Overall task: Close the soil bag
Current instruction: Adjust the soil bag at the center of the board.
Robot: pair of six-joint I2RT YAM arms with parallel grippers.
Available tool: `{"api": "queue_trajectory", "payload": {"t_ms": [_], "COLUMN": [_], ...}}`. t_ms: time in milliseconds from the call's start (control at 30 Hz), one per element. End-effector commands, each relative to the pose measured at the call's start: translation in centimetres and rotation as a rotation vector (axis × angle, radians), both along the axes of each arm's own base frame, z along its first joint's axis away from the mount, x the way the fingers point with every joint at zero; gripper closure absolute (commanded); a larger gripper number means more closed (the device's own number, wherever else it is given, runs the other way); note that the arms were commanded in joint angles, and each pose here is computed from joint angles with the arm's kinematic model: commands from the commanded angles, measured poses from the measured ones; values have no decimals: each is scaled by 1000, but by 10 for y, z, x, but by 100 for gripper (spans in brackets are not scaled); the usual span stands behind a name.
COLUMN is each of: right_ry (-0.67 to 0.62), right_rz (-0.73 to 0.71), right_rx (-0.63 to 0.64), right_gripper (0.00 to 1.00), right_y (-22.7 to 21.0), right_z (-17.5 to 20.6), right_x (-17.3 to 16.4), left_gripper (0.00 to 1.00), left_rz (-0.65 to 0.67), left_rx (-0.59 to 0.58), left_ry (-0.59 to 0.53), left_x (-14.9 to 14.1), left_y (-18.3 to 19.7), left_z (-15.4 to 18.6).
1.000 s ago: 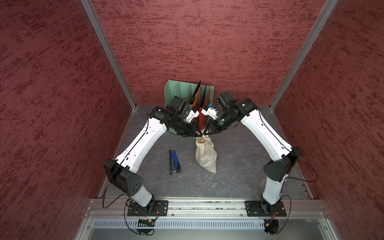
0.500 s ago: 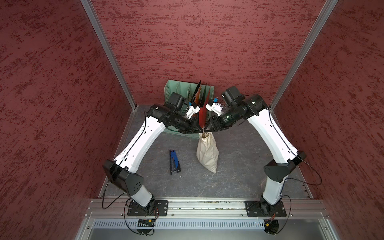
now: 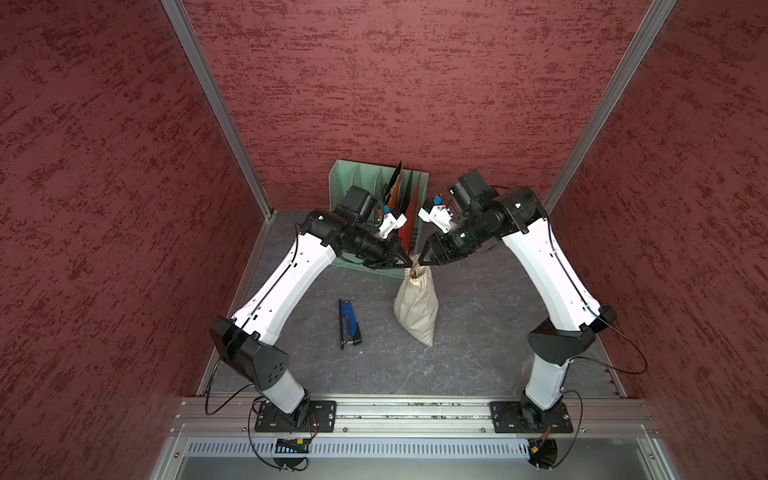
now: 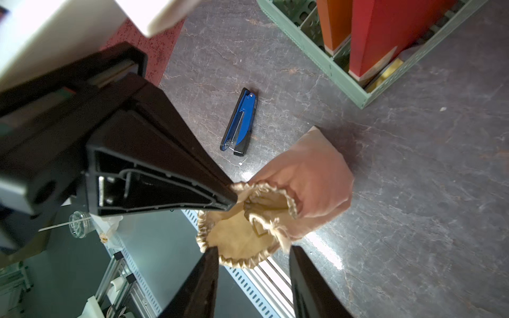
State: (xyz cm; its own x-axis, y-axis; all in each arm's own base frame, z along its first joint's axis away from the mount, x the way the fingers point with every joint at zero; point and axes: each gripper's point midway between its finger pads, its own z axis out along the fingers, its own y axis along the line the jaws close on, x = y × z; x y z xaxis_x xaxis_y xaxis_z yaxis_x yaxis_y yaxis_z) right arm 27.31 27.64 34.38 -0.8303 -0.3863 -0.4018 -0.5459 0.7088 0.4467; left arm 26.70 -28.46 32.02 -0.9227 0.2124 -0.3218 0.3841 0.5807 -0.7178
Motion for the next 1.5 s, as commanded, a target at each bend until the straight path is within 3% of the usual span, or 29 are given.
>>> {"api": "queue_trajectory", "payload": {"t_ms": [0,367,733,1067,1367,1467], "right_ry": [6,1,16,5,-89,-135], "right_rz": [20,44,44,19,-42,-76], "right_rx": [-77,-157,-181,-197,-202,-194], "right_gripper": [55,55,68,70,97,100], "right_y": [2,7,-1,-14,-24,-28], "right_z": [-16,-35,-38,-30,-18,-13], "right_x": [0,1,-7,-16,-7,-3], "left_gripper": [93,95,96,97,97,97], "left_rz": [-14,-20,-15,-15,-10,4], "left_rx": [-44,-47,-55,-55,-55,-42], "left_ry": [-26,12,17,20,27,35], "left_x": [0,-2,6,11,11,12], "left_y": [-7,-8,-6,-7,-9,-7], "left_z": [10,-9,-10,-10,-10,-12]}}
